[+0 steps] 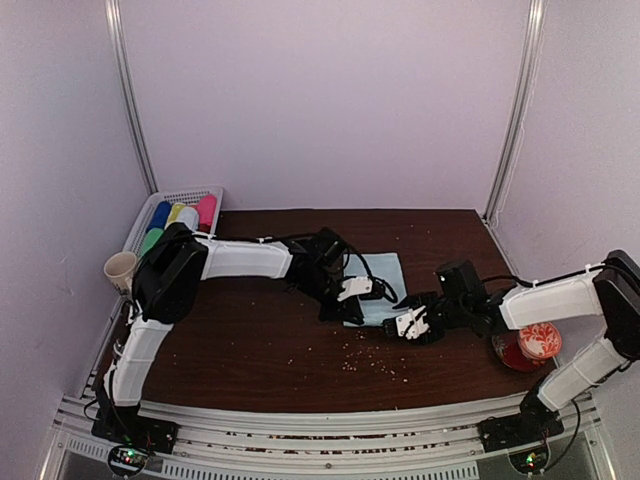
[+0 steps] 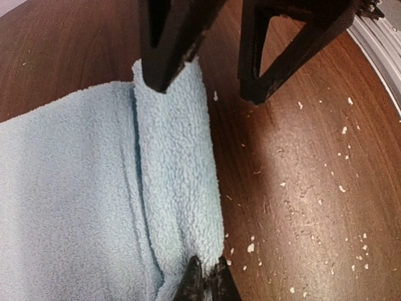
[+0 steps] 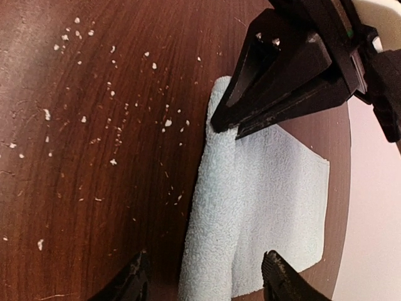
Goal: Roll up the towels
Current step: Roll the towel at the center of the board.
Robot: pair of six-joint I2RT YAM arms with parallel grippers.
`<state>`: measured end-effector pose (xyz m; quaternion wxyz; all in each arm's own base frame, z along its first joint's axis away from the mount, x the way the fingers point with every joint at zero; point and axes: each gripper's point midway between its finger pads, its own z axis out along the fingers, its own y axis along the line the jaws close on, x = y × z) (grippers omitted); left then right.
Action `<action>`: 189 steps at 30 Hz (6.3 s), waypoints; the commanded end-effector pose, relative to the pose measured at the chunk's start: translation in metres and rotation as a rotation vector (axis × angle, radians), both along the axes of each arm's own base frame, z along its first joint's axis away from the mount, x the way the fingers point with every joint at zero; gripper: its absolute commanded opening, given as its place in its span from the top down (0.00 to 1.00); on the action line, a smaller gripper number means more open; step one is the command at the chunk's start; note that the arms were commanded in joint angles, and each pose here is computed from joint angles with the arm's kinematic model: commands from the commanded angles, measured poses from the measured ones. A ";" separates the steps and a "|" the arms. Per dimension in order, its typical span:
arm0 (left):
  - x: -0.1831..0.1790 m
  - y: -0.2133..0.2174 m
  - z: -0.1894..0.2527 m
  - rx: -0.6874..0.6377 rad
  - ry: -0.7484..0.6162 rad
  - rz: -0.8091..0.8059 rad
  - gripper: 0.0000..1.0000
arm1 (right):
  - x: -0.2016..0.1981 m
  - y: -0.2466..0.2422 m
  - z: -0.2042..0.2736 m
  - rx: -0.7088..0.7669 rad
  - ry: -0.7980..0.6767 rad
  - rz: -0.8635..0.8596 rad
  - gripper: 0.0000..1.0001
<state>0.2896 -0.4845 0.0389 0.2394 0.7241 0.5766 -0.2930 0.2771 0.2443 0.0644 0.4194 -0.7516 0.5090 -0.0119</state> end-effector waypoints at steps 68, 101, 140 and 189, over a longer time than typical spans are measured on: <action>0.005 0.031 0.054 -0.251 -0.408 0.129 0.36 | -0.003 0.003 -0.013 -0.066 1.207 -0.160 1.00; 0.040 0.014 -0.014 -0.030 -0.253 0.250 1.00 | 0.039 -0.023 -0.060 -0.085 1.484 -0.478 1.00; -0.011 0.012 -0.004 -0.026 -0.955 -0.054 0.53 | 0.041 -0.029 -0.085 -0.157 1.567 -0.562 1.00; -0.033 0.026 -0.070 0.257 -0.526 -0.145 1.00 | 0.057 -0.063 0.033 -0.014 0.792 -0.318 0.33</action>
